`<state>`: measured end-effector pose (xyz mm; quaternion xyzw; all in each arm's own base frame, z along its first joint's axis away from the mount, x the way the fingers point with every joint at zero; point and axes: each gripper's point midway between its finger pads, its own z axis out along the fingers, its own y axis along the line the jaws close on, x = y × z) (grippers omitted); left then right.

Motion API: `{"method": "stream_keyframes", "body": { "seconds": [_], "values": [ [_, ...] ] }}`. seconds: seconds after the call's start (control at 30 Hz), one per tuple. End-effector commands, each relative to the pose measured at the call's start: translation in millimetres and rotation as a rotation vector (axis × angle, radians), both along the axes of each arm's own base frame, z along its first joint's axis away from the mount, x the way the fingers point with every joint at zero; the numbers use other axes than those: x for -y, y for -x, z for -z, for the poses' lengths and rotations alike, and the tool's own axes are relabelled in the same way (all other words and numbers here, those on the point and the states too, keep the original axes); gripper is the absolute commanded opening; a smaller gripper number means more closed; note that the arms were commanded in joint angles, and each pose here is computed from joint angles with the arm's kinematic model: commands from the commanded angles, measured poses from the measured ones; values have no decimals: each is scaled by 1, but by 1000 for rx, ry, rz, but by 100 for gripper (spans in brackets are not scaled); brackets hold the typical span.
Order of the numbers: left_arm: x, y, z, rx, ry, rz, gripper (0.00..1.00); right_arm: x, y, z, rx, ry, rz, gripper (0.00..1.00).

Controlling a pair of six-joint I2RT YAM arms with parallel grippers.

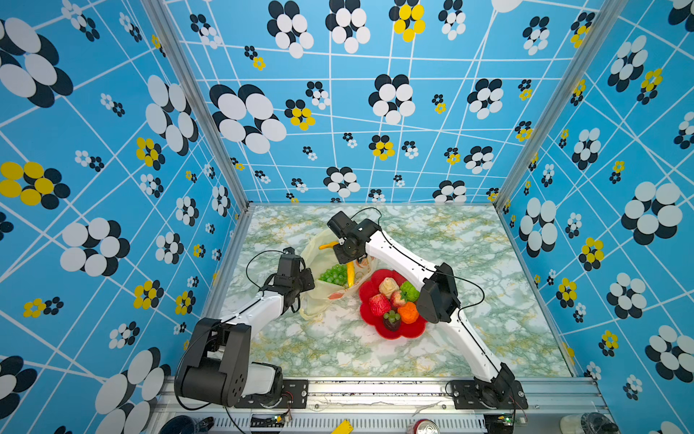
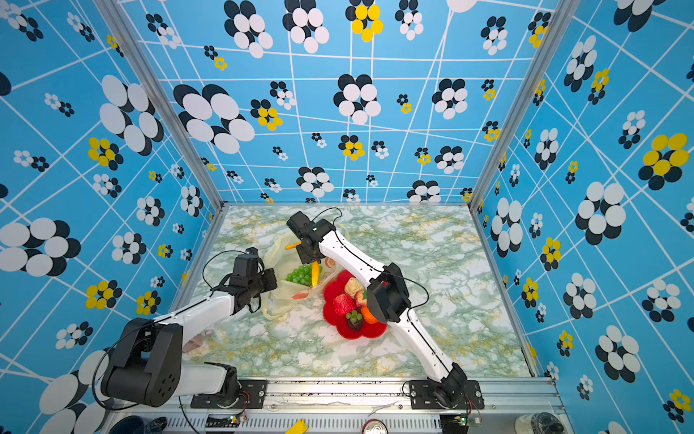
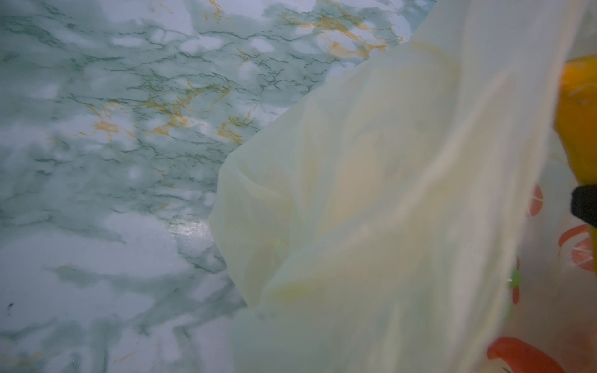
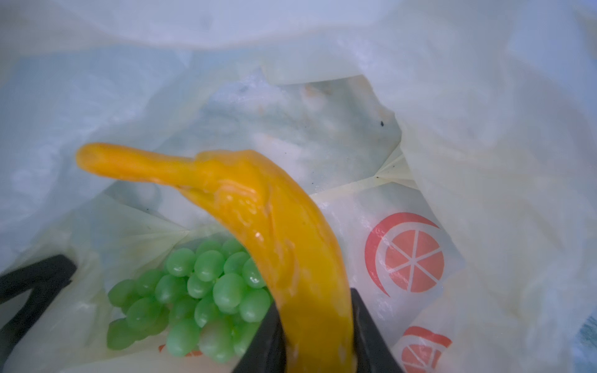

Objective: Take fruits out of the plastic bag
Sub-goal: Pick up the fruit from the plastic bag, then place the fruit on the plate.

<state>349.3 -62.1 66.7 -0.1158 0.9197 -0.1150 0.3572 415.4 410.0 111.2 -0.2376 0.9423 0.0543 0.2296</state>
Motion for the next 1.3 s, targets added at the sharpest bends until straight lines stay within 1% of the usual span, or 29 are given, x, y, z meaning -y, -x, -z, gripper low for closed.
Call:
{"method": "stream_keyframes", "body": {
  "seconds": [0.0,0.2,0.3,0.4,0.43,0.47,0.57,0.67,0.77,0.87,0.93,1.1,1.27],
  "values": [
    [-1,-3,-3,1,8,-7,0,4,-3,-25,52,-15,-5,30],
    [-1,-3,-2,1,9,-5,0,6,12,-60,45,-65,-24,30],
    [-1,-3,-2,1,8,-4,0,14,26,-76,45,-57,-46,30],
    [-1,-3,-2,4,8,-6,0,29,40,-87,36,-43,-49,30],
    [-1,-4,-2,5,7,-7,0,35,44,-85,27,-30,-47,30],
    [-2,-3,-1,-2,2,-11,0,43,49,-98,42,-39,-42,30],
    [-5,-3,-2,-5,-6,-16,0,69,64,-105,45,-13,-15,30],
    [-3,-3,-4,15,6,-12,0,103,80,-102,4,7,45,30],
    [-3,-4,-4,16,8,-11,0,139,93,-101,-1,24,105,30],
    [-3,-3,-4,15,7,-10,0,178,104,-95,-15,21,179,30],
    [-4,-2,-6,21,5,-14,0,203,112,-85,-21,25,217,31],
    [-4,-3,-5,22,2,-17,0,241,119,-70,-26,31,289,31],
    [-5,-2,-3,23,4,-26,0,254,121,-43,-32,10,339,31]
  ]
}}
